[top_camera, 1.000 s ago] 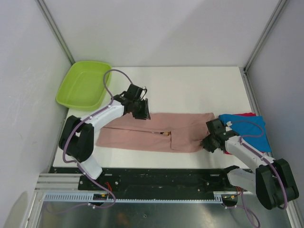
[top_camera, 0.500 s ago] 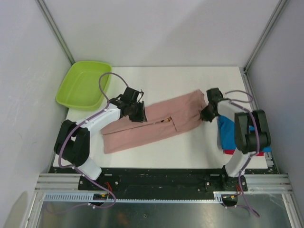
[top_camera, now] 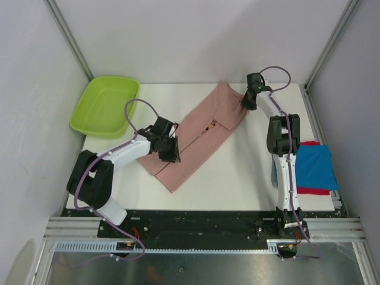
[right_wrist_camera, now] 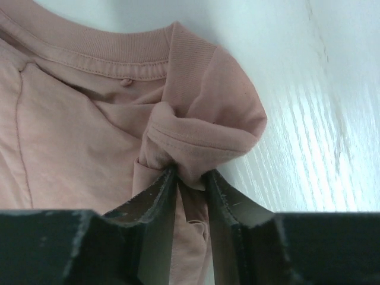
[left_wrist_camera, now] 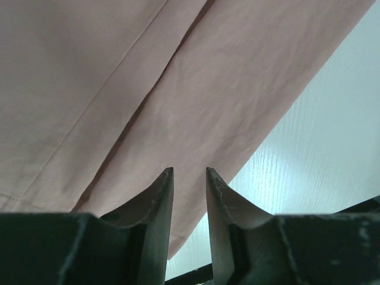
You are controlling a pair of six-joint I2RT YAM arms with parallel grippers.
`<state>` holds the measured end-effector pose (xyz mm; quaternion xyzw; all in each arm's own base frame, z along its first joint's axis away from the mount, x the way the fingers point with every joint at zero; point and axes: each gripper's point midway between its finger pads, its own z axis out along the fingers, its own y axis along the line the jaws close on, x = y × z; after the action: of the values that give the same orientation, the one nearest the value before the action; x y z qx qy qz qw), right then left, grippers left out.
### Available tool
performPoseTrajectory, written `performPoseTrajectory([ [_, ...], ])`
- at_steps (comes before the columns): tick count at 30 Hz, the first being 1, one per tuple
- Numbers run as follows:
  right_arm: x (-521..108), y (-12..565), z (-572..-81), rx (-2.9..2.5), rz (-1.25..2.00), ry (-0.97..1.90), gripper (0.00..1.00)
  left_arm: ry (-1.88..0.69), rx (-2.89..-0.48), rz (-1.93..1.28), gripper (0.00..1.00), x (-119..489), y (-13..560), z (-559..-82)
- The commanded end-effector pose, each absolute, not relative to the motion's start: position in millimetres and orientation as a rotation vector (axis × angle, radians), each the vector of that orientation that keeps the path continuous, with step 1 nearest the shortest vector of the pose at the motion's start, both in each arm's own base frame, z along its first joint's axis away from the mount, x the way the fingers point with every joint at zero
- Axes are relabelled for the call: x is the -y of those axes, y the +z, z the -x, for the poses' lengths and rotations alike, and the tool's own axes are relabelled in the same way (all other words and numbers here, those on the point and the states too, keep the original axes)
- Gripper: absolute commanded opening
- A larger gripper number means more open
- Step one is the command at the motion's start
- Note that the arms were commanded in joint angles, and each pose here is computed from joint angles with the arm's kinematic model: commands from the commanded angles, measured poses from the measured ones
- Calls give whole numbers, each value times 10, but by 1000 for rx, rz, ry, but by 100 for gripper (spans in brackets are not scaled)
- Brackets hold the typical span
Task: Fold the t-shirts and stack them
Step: Rotate the tshirt 60 degrees
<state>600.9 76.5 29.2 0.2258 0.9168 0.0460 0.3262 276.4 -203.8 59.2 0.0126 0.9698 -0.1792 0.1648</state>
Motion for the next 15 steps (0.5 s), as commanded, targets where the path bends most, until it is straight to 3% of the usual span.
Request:
performPoseTrajectory([
  [1,-426,224,-5998,-2470,-508,-28,37,-531,-2718,-42,34,2037,704,-2805],
  [4,-312,331,-6032,-2448,-547,50,43,-541,-2729,-63,34,2049,677,-2772],
  [15,-369,562,-5945,-2419,-599,199,47,-351,-2765,-238,37,2002,511,-2421],
])
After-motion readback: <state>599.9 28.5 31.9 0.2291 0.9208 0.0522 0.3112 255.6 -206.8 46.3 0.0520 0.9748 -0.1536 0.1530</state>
